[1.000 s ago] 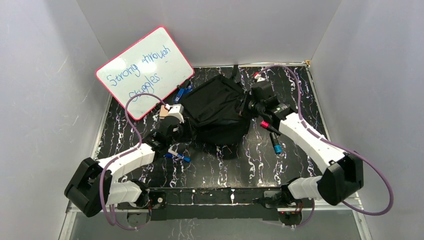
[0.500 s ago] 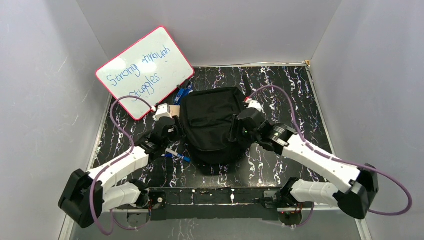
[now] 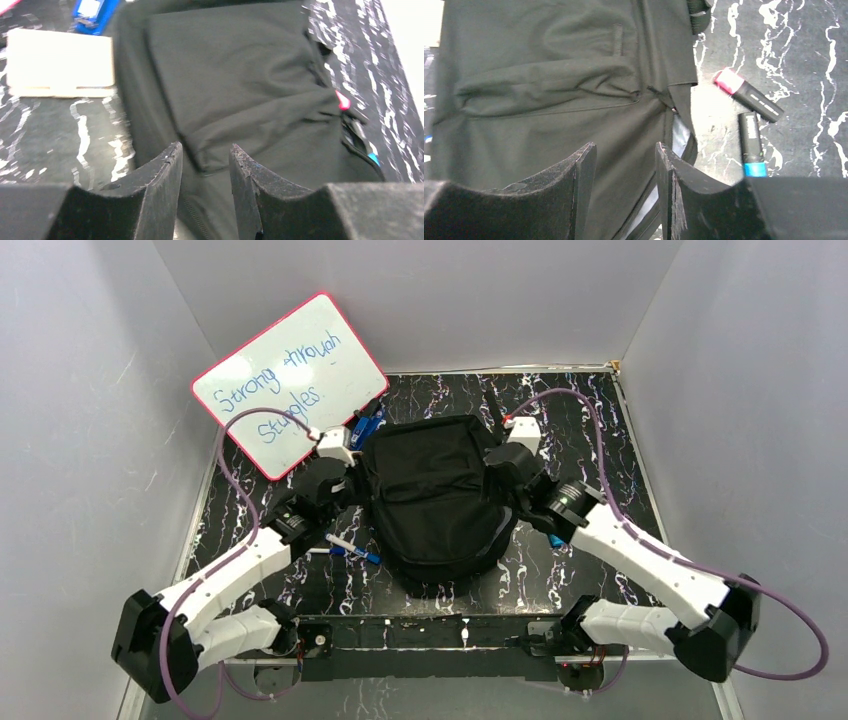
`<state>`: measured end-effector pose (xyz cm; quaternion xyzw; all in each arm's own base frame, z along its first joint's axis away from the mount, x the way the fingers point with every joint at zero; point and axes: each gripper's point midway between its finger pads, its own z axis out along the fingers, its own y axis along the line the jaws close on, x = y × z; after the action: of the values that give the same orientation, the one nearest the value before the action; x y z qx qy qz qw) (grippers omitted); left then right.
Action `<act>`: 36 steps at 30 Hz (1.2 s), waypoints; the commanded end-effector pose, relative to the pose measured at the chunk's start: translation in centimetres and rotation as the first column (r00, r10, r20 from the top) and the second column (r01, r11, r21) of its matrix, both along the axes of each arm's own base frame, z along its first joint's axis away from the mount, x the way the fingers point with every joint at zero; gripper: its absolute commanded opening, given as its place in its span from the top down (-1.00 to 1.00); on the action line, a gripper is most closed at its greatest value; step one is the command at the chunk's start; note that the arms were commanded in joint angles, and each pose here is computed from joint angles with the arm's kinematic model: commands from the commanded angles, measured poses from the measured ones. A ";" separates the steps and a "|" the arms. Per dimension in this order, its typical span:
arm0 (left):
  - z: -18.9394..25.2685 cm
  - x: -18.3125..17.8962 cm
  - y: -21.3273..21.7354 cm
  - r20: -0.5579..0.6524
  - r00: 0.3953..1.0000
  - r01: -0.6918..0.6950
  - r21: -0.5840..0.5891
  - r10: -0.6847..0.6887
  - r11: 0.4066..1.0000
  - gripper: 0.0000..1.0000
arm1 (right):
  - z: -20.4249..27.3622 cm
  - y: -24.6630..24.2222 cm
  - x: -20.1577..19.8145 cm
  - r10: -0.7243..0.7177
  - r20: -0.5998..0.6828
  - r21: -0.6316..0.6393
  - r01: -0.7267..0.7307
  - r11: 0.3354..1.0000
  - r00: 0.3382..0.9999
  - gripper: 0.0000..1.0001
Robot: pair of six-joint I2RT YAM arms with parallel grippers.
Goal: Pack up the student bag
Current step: Adjust the student bag at the center of the board.
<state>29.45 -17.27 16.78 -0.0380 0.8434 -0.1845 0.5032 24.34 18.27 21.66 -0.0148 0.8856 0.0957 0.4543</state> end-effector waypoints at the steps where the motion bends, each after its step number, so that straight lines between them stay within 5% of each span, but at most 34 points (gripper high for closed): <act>1: 1.7 -0.4 -4.9 0.046 0.976 0.213 -0.002 -0.213 0.977 0.25 | 0.0 -0.4 3.2 -0.019 -0.007 -0.022 0.018 1.000 1.000 -0.08; 10: -2.7 -1.4 -6.1 -0.040 0.970 0.240 0.010 -0.239 0.971 0.23 | -5.6 -2.1 4.4 0.070 -0.211 0.110 -0.047 0.993 0.975 -0.11; 18: -1.7 -0.7 -0.8 -0.027 0.998 -0.064 -0.010 0.063 0.998 0.17 | -3.7 0.3 3.9 0.249 -0.098 0.189 -0.227 0.955 0.964 -0.15; 26: -3.9 0.1 3.2 -0.160 0.969 -0.200 -0.054 0.189 0.978 0.17 | -5.3 -1.3 4.8 0.132 -0.186 0.113 -0.113 0.987 0.974 -0.41; 31: -4.5 -0.1 3.9 -0.171 0.964 -0.220 -0.067 0.205 0.973 0.16 | -3.2 3.3 3.6 0.381 -0.109 0.287 -0.338 0.896 0.918 -0.24; 36: -4.3 0.0 2.9 -0.171 0.972 -0.181 -0.099 0.163 0.978 0.16 | -7.1 -1.5 4.5 0.103 -0.251 0.104 -0.079 0.991 0.963 -0.27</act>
<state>29.40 -13.83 11.85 -0.1536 0.8693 -0.1614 0.4413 27.43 18.96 14.72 -0.0678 0.9183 0.2232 0.3198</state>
